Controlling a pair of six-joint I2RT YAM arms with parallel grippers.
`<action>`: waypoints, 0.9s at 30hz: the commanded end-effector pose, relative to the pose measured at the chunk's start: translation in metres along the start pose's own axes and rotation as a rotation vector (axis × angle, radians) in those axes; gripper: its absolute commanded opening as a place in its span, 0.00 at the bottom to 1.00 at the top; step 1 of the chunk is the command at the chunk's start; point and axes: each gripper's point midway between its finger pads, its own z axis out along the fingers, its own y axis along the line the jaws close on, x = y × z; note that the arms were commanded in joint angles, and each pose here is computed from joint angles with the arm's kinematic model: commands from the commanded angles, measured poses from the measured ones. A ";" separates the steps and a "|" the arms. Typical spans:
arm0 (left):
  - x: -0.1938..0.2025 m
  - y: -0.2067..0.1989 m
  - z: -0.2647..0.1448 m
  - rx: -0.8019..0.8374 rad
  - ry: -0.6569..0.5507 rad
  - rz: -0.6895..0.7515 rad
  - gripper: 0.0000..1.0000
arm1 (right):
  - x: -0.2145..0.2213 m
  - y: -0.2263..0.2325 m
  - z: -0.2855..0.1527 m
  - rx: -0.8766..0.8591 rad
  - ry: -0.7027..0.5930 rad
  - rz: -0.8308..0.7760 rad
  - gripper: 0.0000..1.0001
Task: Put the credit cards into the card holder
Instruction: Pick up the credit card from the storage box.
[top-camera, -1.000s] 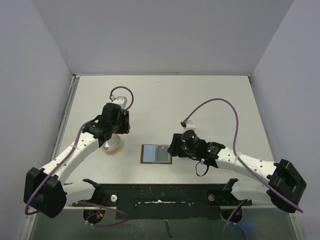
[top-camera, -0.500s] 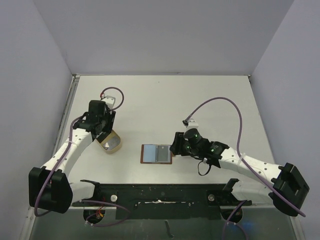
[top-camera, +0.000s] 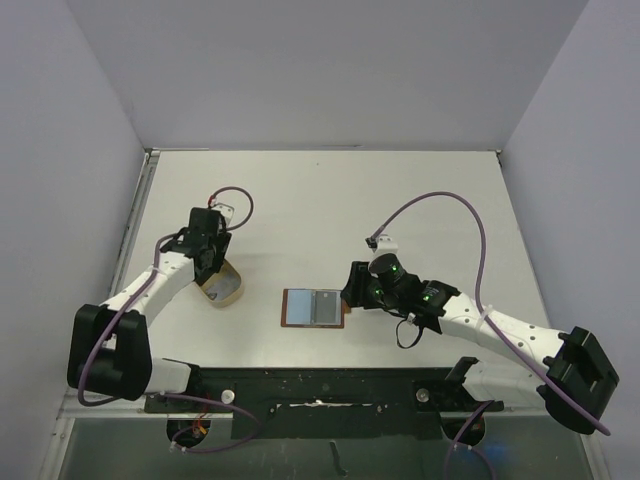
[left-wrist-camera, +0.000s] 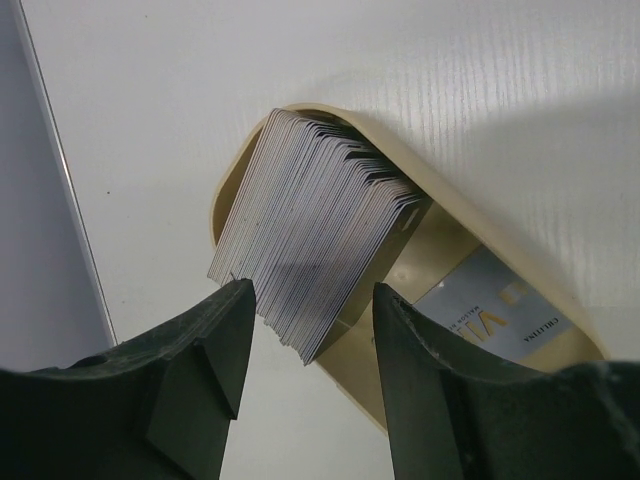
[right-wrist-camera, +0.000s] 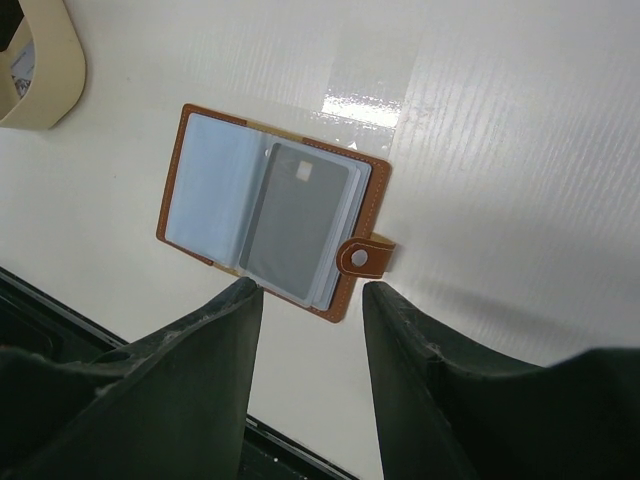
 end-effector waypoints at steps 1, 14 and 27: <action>-0.011 0.004 0.010 -0.037 -0.022 0.025 0.49 | -0.026 0.020 -0.007 -0.066 -0.065 0.001 0.45; -0.001 0.014 0.014 -0.123 0.027 0.049 0.44 | -0.028 0.019 -0.009 -0.063 -0.064 -0.014 0.45; -0.009 0.015 0.007 -0.135 -0.001 0.066 0.28 | -0.024 0.020 -0.006 -0.066 -0.045 -0.007 0.45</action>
